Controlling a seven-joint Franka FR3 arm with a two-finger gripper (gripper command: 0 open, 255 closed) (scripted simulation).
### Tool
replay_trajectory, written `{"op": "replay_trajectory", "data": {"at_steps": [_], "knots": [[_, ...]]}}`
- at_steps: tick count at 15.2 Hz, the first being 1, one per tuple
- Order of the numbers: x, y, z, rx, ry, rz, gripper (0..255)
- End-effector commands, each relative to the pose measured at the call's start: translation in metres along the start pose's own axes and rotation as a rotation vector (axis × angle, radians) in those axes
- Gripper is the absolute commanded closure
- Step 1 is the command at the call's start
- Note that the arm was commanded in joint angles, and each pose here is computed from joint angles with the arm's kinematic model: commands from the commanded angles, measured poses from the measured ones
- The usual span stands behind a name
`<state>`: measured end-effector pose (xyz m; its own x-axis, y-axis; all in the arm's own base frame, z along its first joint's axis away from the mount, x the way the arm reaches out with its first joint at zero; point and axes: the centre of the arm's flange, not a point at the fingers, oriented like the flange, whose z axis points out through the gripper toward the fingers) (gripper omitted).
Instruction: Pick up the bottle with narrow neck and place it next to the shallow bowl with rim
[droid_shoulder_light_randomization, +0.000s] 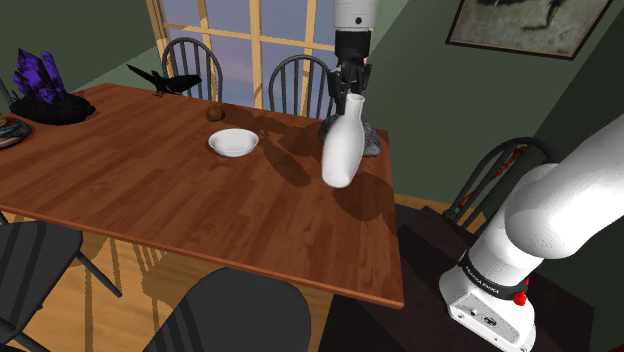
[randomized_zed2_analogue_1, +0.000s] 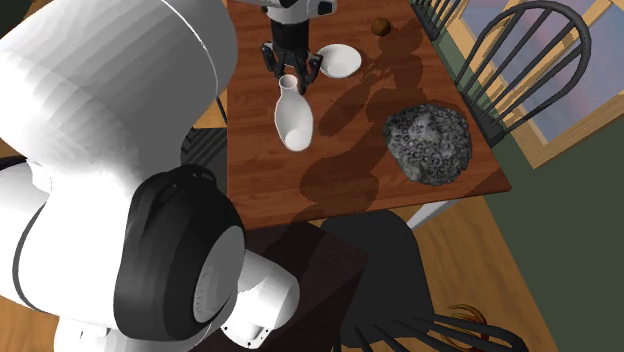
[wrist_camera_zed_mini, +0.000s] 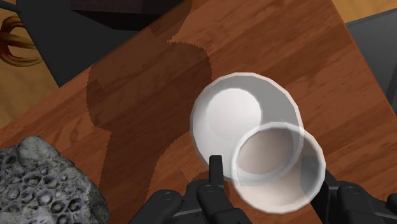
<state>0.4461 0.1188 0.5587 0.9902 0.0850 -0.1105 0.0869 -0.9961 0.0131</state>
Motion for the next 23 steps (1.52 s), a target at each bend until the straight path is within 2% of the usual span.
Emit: {"op": "replay_trajectory", "data": {"at_steps": [1, 23], "knots": [[-0.001, -0.001, -0.010, 0.000, 0.000, 0.000, 255], [-0.014, 0.001, -0.125, 0.000, 0.000, 0.000, 255]]}}
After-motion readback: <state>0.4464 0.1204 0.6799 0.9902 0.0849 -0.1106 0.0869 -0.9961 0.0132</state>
